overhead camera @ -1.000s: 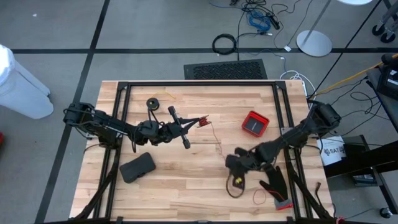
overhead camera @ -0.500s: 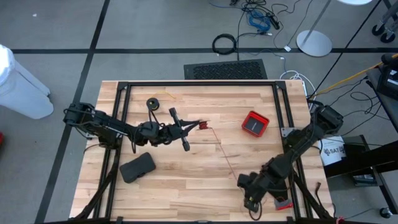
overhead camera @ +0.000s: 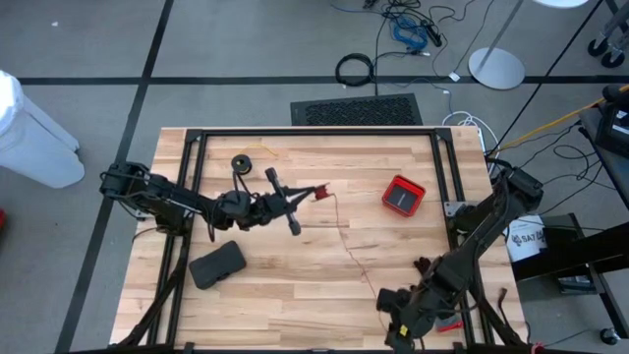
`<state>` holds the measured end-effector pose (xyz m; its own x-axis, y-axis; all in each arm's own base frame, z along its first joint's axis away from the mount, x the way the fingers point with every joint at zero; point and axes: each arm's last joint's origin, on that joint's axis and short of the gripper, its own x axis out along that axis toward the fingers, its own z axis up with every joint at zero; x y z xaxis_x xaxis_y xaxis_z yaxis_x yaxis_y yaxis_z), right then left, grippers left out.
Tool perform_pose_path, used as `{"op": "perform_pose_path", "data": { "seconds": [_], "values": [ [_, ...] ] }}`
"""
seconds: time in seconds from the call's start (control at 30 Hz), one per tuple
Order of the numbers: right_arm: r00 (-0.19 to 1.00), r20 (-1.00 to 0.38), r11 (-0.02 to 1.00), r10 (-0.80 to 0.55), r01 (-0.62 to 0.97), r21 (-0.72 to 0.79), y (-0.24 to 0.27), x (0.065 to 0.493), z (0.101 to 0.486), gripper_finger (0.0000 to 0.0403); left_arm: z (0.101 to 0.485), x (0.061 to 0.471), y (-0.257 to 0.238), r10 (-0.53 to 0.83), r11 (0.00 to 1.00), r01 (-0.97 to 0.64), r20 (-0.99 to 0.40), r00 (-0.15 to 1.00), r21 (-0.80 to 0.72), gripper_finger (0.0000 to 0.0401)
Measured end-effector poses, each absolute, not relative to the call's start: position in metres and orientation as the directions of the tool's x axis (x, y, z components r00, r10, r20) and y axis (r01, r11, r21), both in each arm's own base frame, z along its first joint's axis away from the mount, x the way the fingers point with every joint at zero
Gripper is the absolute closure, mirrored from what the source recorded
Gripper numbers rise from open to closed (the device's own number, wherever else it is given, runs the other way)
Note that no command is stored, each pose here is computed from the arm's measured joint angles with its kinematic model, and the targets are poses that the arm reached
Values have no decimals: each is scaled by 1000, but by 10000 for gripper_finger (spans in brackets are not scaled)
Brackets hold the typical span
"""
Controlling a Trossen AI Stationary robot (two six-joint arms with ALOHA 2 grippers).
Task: Coil cords
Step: Coil the red wire onto the black spool
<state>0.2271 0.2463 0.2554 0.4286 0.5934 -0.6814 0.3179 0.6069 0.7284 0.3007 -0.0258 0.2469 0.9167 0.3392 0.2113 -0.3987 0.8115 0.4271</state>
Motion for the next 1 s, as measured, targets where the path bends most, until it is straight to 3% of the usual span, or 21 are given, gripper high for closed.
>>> {"op": "perform_pose_path", "data": {
  "seconds": [0.2,0.3,0.43,0.6,0.8,1.0],
  "values": [
    [484,-778,754,400,308,580,236,229,272,253,247,301,-26,331,814,-392,212,920,429,401],
    [449,-837,800,313,351,487,224,229,269,230,247,301,-27,323,817,-385,211,923,430,401],
    [347,-922,824,173,461,329,208,223,261,224,247,301,-25,324,816,-386,212,922,431,401],
    [407,-908,857,101,427,287,202,227,261,235,247,301,-25,326,816,-387,210,922,430,401],
    [478,-871,860,116,390,329,201,235,245,253,246,301,-25,325,817,-385,209,922,429,401],
    [527,-814,800,244,364,476,204,233,207,257,246,301,-25,324,817,-383,207,923,430,401]
  ]
}}
